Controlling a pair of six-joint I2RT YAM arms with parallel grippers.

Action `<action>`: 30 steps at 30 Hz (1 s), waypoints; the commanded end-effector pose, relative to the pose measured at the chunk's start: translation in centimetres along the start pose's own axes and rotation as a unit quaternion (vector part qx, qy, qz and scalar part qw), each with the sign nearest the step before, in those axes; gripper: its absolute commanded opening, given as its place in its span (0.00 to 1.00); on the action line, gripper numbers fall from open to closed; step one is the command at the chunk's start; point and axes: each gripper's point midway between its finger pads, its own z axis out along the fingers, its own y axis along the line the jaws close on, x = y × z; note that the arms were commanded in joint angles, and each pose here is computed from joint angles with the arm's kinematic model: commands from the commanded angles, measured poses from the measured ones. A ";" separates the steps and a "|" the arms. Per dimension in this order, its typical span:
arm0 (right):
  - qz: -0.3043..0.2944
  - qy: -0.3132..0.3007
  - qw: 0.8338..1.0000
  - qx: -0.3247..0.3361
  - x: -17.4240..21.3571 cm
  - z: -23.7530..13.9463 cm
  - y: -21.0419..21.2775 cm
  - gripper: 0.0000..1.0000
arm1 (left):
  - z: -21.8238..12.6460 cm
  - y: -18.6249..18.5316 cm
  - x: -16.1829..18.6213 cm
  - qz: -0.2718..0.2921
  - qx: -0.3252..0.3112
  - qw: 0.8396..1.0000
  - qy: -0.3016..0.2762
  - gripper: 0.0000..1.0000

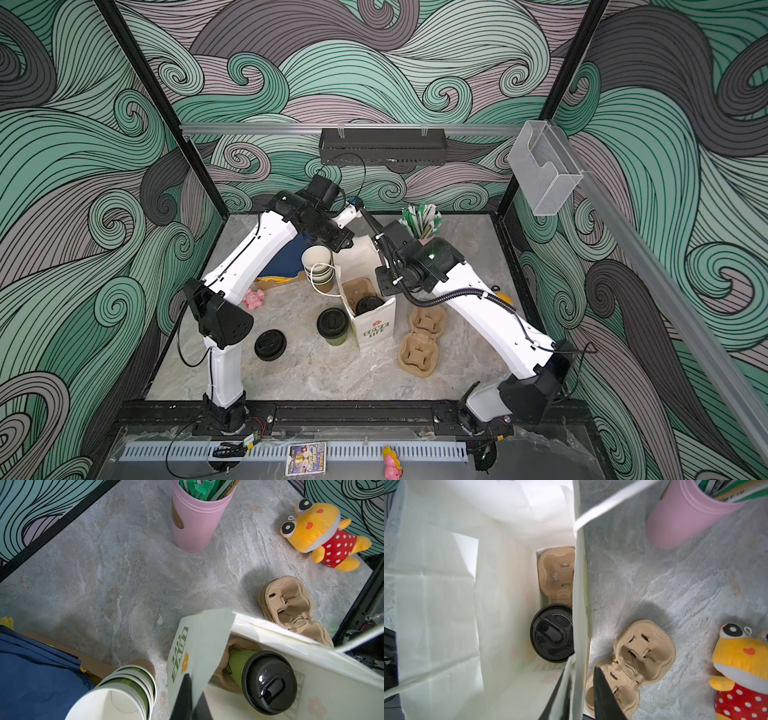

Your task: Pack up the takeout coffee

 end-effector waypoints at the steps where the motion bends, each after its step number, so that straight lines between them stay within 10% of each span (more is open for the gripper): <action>1: -0.023 -0.008 1.000 0.001 -1.1 -0.3 -0.8 0.10 | -0.8 -0.2 -1.0 -0.005 -0.005 1.000 -0.021 0.08; 9: -0.069 0.007 0.998 -0.010 -3.2 1.3 -2.1 0.02 | -1.2 -0.4 -0.3 -0.012 -0.002 1.000 -0.012 0.29; 18: -0.081 0.019 0.997 -0.002 -5.9 3.1 -4.4 0.09 | -1.4 0.3 0.2 -0.034 -0.026 0.999 -0.002 0.23; 25: -0.036 -0.001 0.999 -0.011 -8.1 0.0 -4.2 0.58 | -2.2 0.8 -0.5 -0.079 -0.045 0.996 -0.015 0.08; 30: 0.076 -0.002 0.997 -0.012 -5.4 -3.9 -4.7 0.73 | -2.7 1.3 -1.1 -0.142 -0.059 0.987 -0.036 0.03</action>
